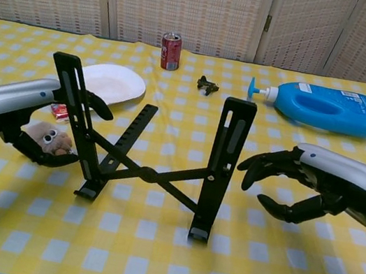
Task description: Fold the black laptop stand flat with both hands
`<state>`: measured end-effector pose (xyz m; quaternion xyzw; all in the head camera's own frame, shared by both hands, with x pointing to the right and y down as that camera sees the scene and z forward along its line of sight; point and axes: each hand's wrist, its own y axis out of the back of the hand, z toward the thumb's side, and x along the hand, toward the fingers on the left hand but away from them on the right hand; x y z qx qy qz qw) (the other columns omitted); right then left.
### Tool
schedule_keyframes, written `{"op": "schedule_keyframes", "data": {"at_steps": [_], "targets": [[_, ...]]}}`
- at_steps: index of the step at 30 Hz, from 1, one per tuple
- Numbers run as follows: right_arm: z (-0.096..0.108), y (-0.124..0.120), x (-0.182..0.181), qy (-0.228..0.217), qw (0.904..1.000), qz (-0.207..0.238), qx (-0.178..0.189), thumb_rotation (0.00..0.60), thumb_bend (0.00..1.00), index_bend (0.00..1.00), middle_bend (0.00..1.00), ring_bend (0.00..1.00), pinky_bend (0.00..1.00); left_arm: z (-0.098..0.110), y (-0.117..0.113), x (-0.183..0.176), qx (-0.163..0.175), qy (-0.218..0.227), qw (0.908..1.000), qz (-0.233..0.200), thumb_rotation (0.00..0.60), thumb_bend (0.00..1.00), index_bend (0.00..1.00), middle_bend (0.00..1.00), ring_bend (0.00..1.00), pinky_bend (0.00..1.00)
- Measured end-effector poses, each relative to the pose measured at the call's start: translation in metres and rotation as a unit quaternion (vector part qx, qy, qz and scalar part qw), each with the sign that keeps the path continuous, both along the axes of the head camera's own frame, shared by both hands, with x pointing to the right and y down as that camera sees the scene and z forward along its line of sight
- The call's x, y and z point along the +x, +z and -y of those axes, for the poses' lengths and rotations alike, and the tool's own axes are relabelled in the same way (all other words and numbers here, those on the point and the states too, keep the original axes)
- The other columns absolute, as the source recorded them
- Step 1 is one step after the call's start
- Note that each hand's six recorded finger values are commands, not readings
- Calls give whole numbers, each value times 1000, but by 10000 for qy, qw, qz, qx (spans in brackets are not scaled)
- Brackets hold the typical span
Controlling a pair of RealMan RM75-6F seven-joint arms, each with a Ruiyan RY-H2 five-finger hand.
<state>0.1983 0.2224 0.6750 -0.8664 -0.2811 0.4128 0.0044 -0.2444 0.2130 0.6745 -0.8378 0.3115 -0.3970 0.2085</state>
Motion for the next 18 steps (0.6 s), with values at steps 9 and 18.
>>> {"op": "schedule_keyframes", "data": {"at_steps": [9, 18], "targets": [[5, -3, -18, -443, 9981, -379, 184, 600, 517, 511, 232, 203, 36, 1, -2, 4, 18, 3, 10000, -35, 600, 358, 247, 229, 103, 0], [4, -2, -31, -878, 9935, -670, 277, 600, 514, 513, 233, 203, 36, 1, -3, 5, 32, -10, 10000, -39, 600, 358, 241, 229, 103, 0]]}}
